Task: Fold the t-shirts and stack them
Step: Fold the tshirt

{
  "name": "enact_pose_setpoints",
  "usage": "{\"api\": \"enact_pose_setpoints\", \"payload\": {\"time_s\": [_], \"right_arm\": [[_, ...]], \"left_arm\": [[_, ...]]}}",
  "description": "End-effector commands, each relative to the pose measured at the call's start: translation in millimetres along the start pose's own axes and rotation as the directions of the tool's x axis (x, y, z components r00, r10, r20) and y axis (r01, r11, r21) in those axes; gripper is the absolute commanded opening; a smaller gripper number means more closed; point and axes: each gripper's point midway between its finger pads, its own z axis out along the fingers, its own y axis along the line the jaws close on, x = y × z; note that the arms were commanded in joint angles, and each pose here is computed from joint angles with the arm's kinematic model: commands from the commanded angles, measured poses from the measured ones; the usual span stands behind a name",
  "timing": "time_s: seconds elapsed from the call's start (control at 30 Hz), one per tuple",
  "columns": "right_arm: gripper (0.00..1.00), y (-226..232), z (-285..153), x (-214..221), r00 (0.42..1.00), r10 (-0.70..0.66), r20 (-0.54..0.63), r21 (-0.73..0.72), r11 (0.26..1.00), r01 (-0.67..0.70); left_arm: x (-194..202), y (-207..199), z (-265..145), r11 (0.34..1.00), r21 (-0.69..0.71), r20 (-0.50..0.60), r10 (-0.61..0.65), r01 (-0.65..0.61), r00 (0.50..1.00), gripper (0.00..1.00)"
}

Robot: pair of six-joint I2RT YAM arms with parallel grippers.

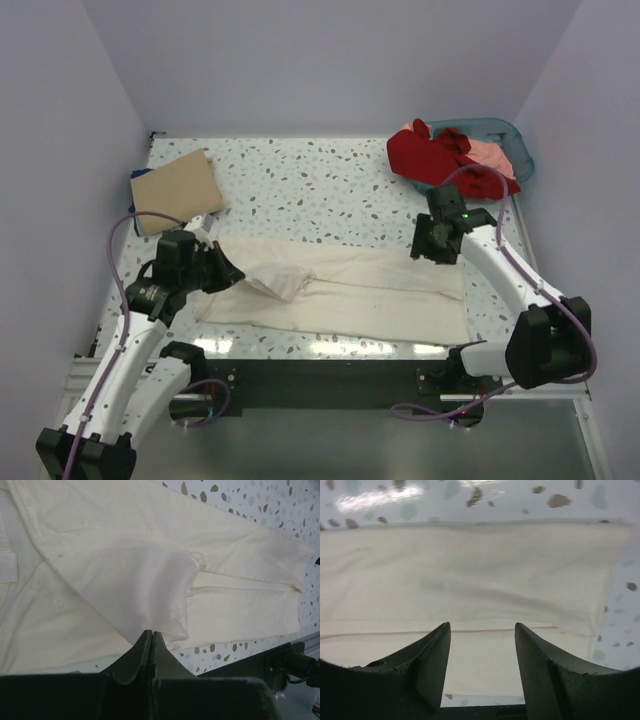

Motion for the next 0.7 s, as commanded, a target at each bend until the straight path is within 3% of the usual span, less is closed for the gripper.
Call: {"api": "enact_pose_setpoints", "payload": {"time_s": [0.0, 0.17, 0.37, 0.53, 0.67], "right_arm": [[0.57, 90.6, -9.7, -4.7, 0.993, -0.116, 0.033, -0.298, 0.947, 0.121], [0.54, 201.6, -16.2, 24.3, 0.950, -0.303, 0.073, -0.507, 0.809, 0.297], [0.54, 306.7, -39.9, 62.6, 0.886, -0.447, 0.124, -0.662, 0.628, 0.409], [0.52, 345.4, -38.5, 107.8, 0.814, -0.573, 0.099, -0.692, 0.548, 0.470], [0.52, 345.2, -32.3, 122.4, 0.788, -0.611, 0.074, -0.678, 0.549, 0.489]], "left_arm": [[-8.1, 8.2, 2.2, 0.997, -0.062, -0.016, 0.040, -0.041, 0.999, 0.00], [-32.3, 28.4, 14.8, 0.972, -0.211, -0.020, 0.099, -0.101, 0.995, 0.00], [-45.4, 40.2, 46.4, 0.958, -0.253, -0.044, 0.130, -0.137, 0.991, 0.00], [-39.7, 47.9, 63.9, 0.955, -0.261, -0.090, 0.121, -0.141, 0.989, 0.00], [-38.9, 50.6, 69.4, 0.955, -0.267, -0.098, 0.108, -0.130, 0.989, 0.00]]}}
